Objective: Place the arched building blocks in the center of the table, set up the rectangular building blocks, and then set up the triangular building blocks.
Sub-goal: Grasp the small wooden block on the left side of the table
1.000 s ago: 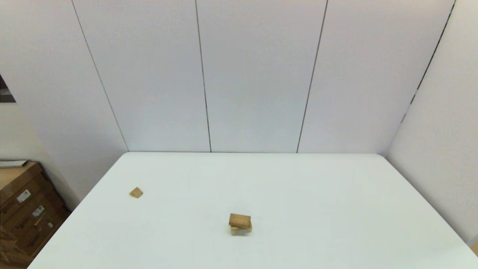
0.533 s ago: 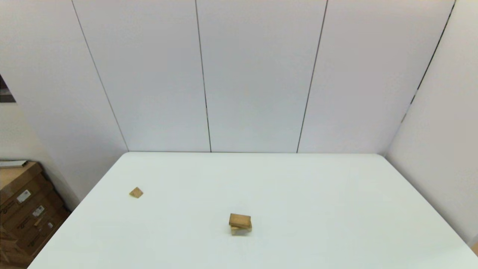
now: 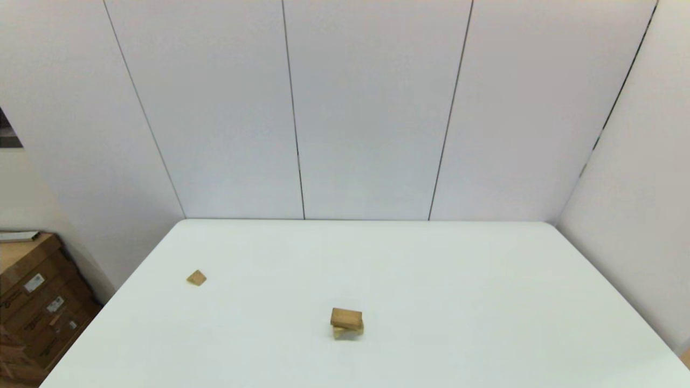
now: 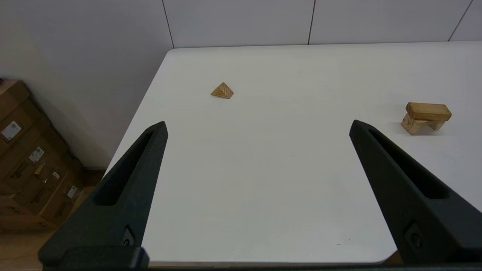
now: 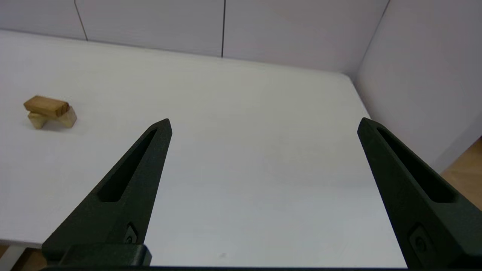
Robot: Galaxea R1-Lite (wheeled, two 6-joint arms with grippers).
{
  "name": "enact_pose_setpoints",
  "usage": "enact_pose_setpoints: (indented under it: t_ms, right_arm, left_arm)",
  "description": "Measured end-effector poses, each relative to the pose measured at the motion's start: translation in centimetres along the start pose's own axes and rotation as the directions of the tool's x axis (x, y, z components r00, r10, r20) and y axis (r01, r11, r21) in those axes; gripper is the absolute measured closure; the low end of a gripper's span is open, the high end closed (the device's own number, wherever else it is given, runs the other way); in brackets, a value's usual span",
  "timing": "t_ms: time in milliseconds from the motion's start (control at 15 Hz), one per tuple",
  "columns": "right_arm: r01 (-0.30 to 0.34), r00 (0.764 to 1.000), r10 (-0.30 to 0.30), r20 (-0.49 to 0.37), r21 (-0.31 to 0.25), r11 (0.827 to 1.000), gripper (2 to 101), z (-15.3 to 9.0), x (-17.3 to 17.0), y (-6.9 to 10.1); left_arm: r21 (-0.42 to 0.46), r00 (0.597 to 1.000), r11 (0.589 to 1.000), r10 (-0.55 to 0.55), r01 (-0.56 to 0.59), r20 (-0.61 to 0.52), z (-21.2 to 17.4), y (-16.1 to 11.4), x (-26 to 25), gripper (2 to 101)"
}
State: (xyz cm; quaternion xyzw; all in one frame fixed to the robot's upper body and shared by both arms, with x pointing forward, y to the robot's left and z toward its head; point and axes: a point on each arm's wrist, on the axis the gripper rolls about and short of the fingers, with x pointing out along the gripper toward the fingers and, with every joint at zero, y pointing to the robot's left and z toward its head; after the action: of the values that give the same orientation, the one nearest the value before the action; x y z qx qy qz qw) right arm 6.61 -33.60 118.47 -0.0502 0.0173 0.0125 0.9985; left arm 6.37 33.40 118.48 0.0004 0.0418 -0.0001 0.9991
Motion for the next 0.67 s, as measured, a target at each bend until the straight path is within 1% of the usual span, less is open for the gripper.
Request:
enact_pose_setpoints:
  t_ms: [200,267,533,667]
  right_arm:
    - [0.004,1.000,-0.004,-0.007,0.053,0.999,5.0,-0.20,0.07,0.01]
    - [0.004,1.000,-0.004,-0.008,0.062,0.998,5.0,-0.23,0.08,0.01]
    - [0.005,1.000,-0.005,-0.008,0.065,0.998,5.0,-0.24,0.09,0.01]
    - [0.005,1.000,-0.005,-0.008,0.065,0.998,5.0,-0.24,0.09,0.01]
  left_arm:
    - [0.000,1.000,1.000,0.000,0.000,-0.001,-0.01,0.00,0.00,5.4]
    - [0.000,1.000,1.000,0.000,0.000,-0.001,-0.01,0.00,0.00,5.4]
    - [0.000,1.000,1.000,0.000,0.000,-0.001,-0.02,0.00,0.01,5.4]
    - [0.013,1.000,1.000,0.004,-0.004,-0.003,0.13,0.01,-0.02,5.4]
